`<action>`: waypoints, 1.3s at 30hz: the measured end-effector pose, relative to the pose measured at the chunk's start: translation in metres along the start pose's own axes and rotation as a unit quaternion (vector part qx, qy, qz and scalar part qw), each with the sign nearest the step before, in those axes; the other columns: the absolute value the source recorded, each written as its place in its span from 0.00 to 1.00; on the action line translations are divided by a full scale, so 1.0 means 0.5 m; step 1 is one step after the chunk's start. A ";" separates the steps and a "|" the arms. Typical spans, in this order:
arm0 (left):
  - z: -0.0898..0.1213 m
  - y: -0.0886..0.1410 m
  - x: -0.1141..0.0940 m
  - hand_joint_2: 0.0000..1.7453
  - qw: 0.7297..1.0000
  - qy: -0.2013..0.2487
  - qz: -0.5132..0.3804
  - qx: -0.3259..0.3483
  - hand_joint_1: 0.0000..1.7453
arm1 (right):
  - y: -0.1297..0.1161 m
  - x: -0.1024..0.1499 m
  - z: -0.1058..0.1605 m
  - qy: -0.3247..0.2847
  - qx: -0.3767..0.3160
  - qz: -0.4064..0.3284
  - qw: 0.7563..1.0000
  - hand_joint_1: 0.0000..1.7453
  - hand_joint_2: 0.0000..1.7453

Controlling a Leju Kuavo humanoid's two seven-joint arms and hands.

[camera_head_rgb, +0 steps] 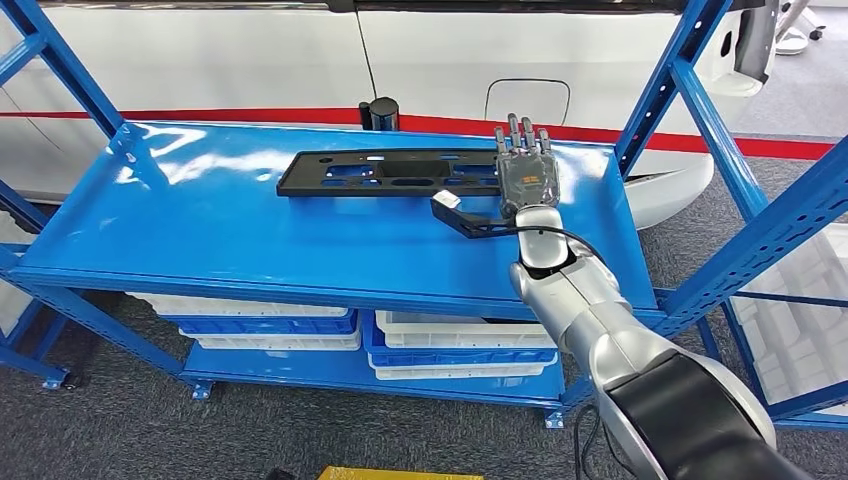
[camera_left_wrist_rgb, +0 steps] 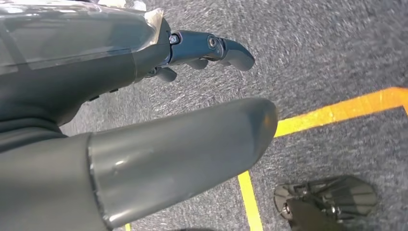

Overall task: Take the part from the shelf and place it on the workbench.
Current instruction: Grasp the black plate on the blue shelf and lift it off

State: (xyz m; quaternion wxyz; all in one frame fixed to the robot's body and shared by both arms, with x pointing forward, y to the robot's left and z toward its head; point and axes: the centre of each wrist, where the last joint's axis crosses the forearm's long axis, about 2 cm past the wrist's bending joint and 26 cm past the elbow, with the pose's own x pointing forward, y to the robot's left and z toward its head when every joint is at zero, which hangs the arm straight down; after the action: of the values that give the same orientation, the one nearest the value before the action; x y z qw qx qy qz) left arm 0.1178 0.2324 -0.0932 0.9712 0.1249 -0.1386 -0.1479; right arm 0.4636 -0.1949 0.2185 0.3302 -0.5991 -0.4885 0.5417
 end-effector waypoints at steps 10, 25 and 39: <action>0.004 -0.011 0.008 0.00 1.000 -0.006 -0.012 -0.011 0.00 | -0.007 0.027 0.004 -0.012 0.006 -0.009 1.000 0.00 1.00; 0.004 -0.012 0.008 0.00 1.000 0.006 -0.012 -0.002 0.00 | 0.076 0.030 0.058 0.027 0.057 0.024 0.998 0.00 1.00; 0.008 -0.021 0.026 0.00 0.998 -0.056 0.006 -0.013 0.00 | 0.082 0.018 0.071 0.046 0.010 -0.048 0.998 0.00 1.00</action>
State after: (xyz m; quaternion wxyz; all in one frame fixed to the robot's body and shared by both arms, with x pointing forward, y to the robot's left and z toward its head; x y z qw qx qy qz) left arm 0.1256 0.2178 -0.0892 0.9645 0.1028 -0.1912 -0.1504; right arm 0.4381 -0.2035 0.1706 0.3840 -0.5958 -0.4955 0.5020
